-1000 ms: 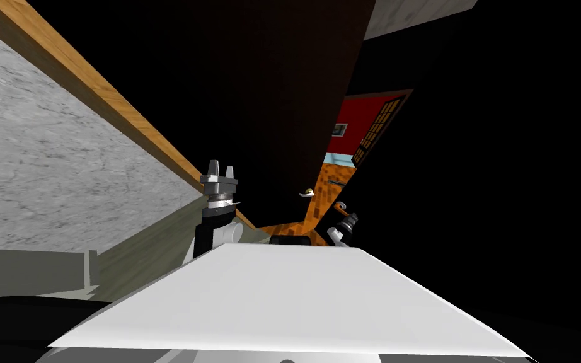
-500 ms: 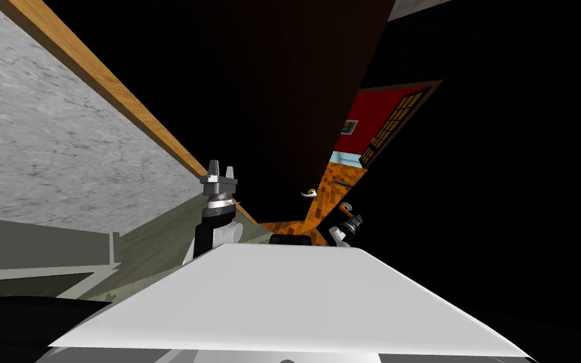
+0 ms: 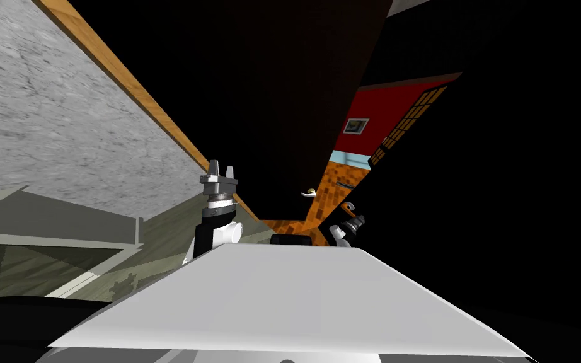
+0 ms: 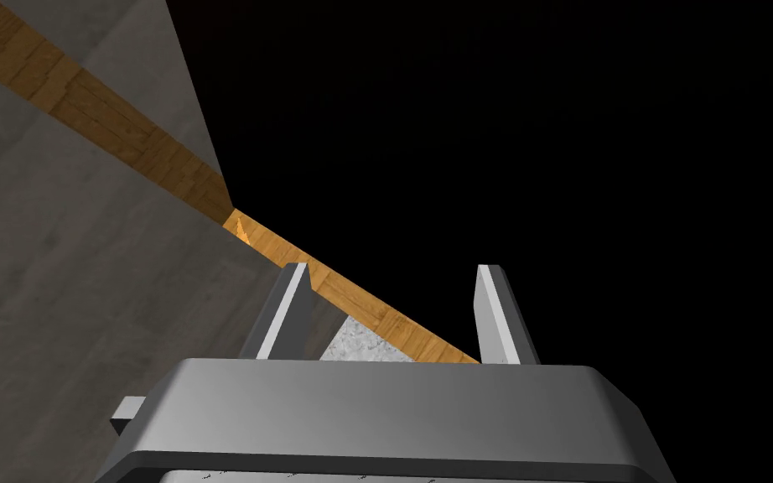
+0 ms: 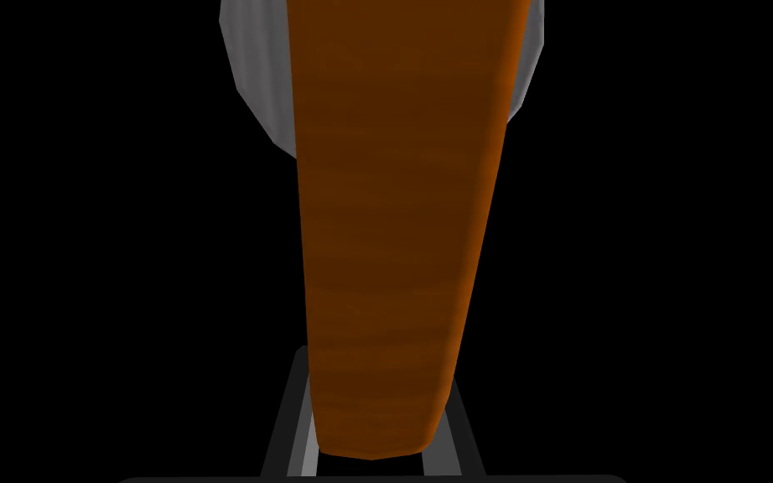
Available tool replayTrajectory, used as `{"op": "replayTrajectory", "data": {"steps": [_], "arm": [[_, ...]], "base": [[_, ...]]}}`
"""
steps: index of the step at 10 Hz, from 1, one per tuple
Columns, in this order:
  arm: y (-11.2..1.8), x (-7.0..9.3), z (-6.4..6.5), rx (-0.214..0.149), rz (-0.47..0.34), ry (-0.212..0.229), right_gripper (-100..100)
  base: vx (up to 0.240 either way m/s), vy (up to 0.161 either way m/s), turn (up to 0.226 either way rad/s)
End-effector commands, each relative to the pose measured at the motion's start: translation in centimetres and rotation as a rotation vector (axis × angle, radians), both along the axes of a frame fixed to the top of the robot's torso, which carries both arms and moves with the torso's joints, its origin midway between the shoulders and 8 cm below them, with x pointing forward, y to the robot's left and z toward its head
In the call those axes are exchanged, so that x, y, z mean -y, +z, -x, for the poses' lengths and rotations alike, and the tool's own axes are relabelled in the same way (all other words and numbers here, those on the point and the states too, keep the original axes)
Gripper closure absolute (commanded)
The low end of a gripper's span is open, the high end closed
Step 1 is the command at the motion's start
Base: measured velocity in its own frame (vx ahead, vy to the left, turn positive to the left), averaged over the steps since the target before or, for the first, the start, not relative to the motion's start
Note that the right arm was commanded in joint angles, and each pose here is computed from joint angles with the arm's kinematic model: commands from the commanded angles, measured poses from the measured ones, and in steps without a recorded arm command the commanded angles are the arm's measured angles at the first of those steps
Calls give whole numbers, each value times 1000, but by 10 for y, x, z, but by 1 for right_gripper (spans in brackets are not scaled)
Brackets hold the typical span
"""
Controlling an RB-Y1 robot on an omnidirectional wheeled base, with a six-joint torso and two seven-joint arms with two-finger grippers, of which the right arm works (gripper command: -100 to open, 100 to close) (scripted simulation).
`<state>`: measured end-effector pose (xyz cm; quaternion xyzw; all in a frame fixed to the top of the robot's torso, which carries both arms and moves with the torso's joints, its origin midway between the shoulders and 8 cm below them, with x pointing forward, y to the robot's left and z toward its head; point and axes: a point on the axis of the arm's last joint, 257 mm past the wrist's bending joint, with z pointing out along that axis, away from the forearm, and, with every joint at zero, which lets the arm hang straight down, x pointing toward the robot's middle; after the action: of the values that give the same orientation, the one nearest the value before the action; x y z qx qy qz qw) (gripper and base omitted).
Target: Push the door open
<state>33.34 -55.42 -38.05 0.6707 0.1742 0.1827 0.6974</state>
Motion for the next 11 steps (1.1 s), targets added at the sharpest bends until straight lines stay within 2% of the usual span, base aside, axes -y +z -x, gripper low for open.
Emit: {"op": "replayTrajectory", "data": {"steps": [1,3,6,7,8,11], "arm": [[8,13,14,5,25,-28,100],[4,12,16,-4,19,-28,100],[8,13,14,5,25,-28,100],[14,24,26,19,38,-84,100],[16,27,31,24,42,-105,100],[16,27,31,24,42,-105,100]], "base": [[17,-24,-24],[4,5,1],[-4,5,-6],[-13,-87,228],[-18,-144,244],[5,-58,15]]}}
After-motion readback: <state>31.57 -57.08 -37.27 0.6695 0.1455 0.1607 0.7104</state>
